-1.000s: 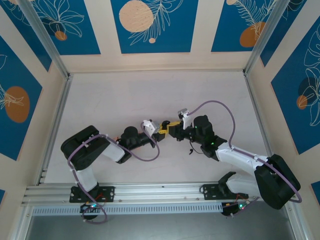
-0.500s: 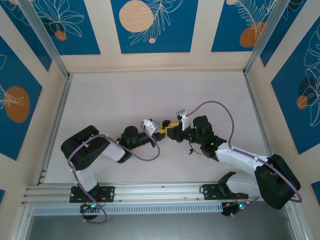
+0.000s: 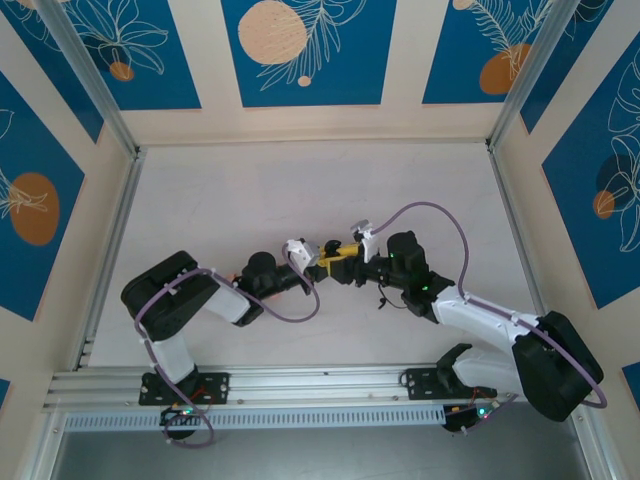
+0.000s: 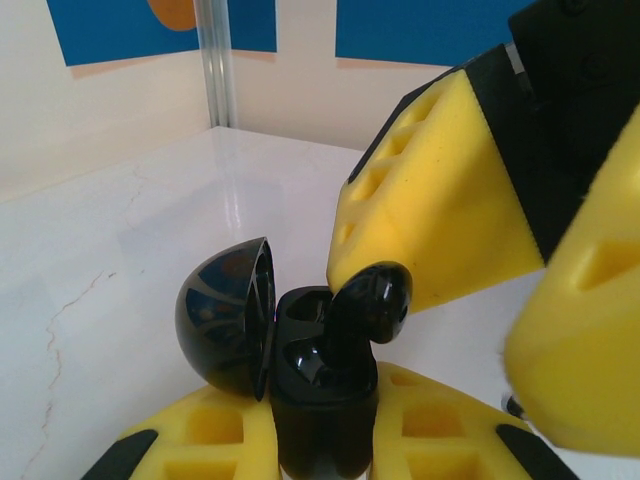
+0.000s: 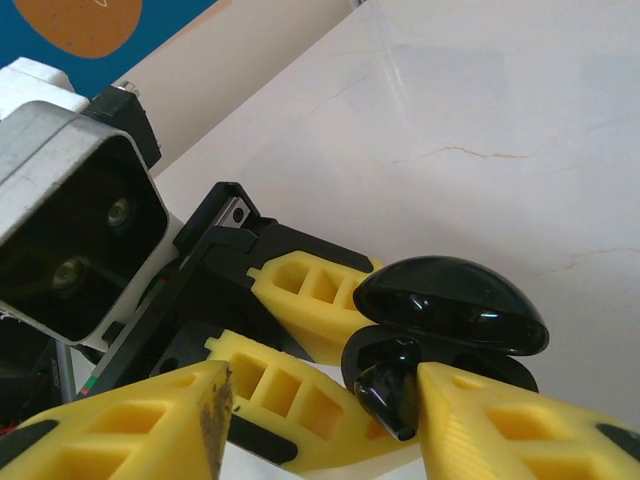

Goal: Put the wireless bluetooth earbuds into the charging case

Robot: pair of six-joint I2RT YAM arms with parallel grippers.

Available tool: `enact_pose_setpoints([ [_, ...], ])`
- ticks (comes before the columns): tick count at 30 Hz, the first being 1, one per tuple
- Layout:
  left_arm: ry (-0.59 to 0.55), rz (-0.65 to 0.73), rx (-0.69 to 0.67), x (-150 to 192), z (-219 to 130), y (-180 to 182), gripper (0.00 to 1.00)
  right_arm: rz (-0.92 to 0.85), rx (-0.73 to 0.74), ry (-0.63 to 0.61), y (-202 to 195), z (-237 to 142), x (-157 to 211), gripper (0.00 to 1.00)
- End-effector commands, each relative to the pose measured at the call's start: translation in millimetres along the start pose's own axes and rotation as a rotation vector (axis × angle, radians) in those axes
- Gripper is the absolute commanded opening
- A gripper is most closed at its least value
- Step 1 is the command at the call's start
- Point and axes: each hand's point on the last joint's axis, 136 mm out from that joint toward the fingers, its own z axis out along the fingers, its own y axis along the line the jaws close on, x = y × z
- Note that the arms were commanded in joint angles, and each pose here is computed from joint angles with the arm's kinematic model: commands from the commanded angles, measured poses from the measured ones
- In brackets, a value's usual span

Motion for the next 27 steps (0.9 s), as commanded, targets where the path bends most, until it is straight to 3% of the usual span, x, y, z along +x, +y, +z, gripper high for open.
enact_pose_setpoints([
  [1,-0.139,0.059,0.041,-44.9,-0.1,-8.5,0.14,-0.015,-0.029,0.001,12.1,-3.6,-8.7,0.57],
  [9,-0.140,0.076,0.032,-45.2,-0.6,-7.4,0.14,-0.018,-0.060,-0.029,20.5,-11.2,-24.0,0.64],
  [27,-0.134,0.087,0.036,-42.8,-4.2,-9.5,0.14,-0.006,-0.138,-0.062,34.8,-32.9,-58.0,0.67],
])
